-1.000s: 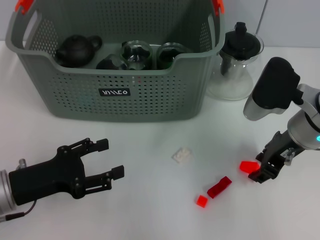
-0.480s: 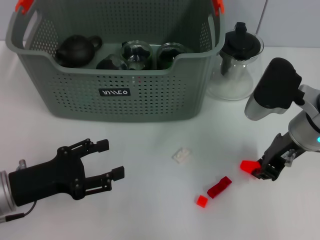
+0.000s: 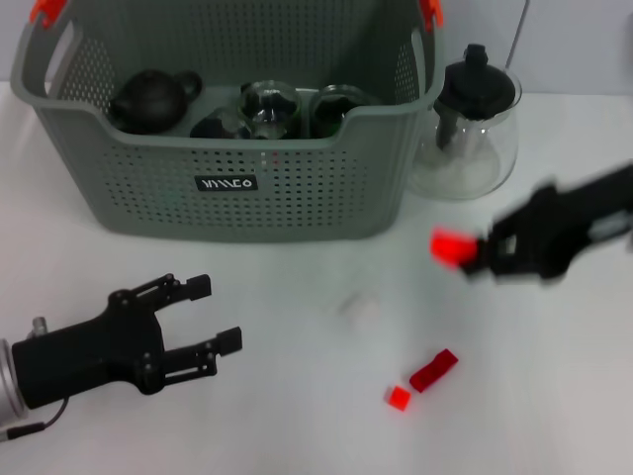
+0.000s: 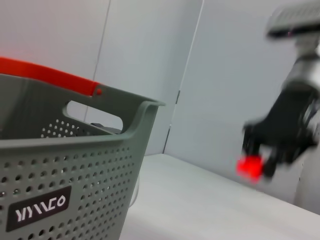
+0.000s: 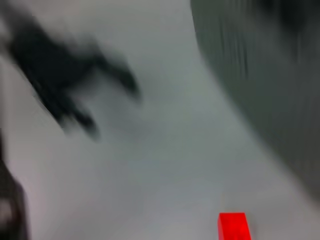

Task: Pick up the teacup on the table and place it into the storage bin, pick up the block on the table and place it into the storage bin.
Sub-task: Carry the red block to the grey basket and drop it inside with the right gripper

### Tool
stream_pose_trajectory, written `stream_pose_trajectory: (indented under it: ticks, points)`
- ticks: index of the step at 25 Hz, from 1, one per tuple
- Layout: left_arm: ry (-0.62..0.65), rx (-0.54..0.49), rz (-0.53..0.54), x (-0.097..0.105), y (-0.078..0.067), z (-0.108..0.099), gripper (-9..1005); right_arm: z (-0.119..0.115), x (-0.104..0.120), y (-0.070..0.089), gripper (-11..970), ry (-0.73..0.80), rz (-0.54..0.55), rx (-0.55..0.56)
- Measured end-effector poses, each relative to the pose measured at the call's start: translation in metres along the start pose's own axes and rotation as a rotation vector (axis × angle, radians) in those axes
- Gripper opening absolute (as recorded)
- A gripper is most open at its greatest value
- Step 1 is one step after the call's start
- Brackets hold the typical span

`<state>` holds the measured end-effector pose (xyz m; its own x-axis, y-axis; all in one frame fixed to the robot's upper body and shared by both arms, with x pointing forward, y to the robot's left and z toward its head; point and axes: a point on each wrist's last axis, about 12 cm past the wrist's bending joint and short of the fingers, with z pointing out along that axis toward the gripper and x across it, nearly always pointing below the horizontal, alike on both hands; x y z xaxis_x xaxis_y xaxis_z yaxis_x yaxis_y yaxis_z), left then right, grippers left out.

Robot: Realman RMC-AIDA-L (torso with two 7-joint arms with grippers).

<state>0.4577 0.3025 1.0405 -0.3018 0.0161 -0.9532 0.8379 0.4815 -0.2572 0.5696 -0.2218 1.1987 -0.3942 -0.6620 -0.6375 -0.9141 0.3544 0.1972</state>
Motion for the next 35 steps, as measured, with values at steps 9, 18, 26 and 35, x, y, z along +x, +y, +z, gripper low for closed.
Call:
stream_pose_trajectory:
  ticks: [9,18,26,35]
  points:
    - [-0.01,0.002,0.003,-0.002,0.001,0.0,844,-0.043,-0.079,0.002,219,-0.46,-0.175,0.14]
    - [-0.018,-0.006,-0.01,-0.003,0.001,0.0,843,0.049,-0.171,-0.03,227,-0.388,-0.055,0.286]
    - [-0.021,-0.004,-0.014,-0.002,0.0,0.0,843,0.11,-0.19,-0.047,234,-0.225,-0.005,0.395]
    - [-0.024,0.002,-0.015,-0.003,0.0,0.002,844,0.117,-0.179,-0.05,242,-0.191,0.012,0.408]
